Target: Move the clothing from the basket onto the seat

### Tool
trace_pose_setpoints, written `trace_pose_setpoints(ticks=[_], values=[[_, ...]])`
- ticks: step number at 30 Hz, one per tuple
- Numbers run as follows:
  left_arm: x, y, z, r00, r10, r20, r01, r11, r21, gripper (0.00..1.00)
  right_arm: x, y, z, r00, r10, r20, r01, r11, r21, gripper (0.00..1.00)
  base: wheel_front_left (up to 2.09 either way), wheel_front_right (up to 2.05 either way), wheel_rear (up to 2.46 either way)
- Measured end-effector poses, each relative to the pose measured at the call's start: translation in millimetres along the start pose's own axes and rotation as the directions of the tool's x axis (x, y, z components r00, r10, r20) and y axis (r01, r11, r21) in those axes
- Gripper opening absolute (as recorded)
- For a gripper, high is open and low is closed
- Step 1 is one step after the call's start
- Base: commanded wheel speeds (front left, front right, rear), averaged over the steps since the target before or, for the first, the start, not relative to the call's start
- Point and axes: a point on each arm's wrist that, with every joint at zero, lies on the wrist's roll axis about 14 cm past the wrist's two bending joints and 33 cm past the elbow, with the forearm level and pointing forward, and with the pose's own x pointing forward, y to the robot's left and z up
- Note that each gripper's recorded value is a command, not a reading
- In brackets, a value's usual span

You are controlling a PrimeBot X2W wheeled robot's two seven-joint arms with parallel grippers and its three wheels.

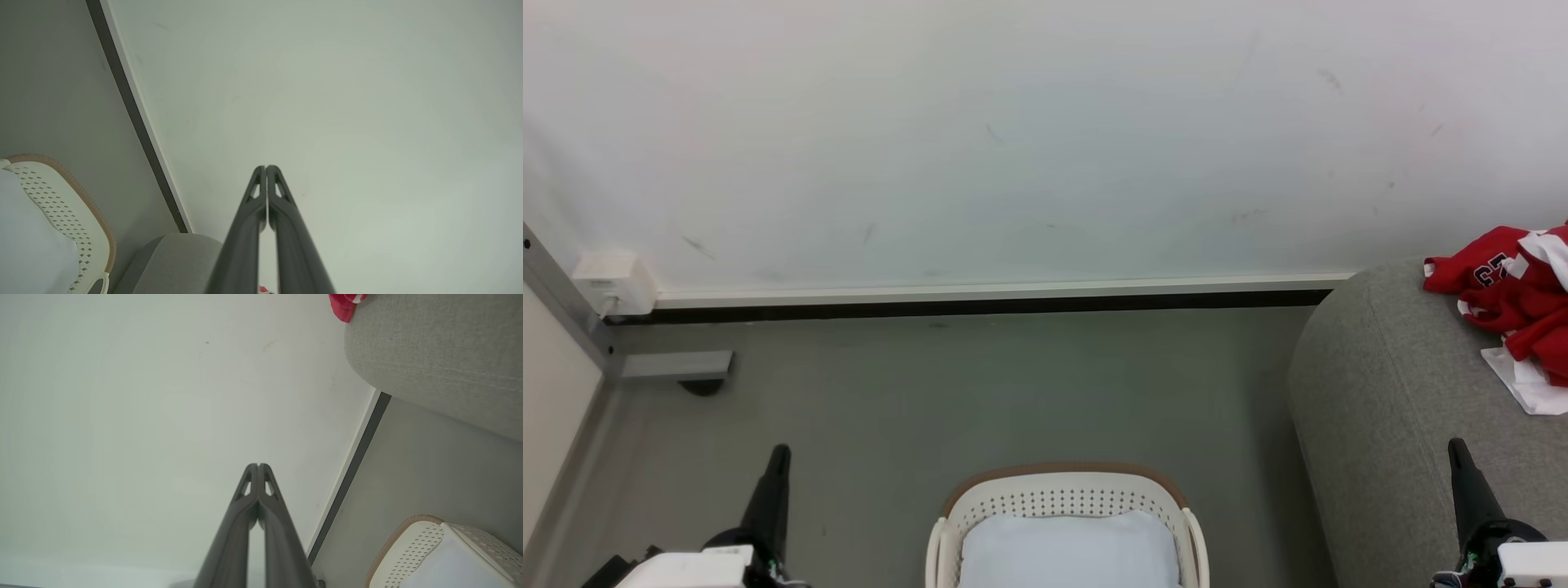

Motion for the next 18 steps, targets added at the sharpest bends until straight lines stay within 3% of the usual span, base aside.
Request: trace_pose_setpoints(ticks=[18], values=[[1.4,-4.3,2.5,1.0,-0.019,0.004,0.019,0.997,-0.069,0.0,2.4,3.1,-0.4,1.0,0.014,-0.004,-0.014,0.997,0.078,0.0,0.0,0.0,0.0]])
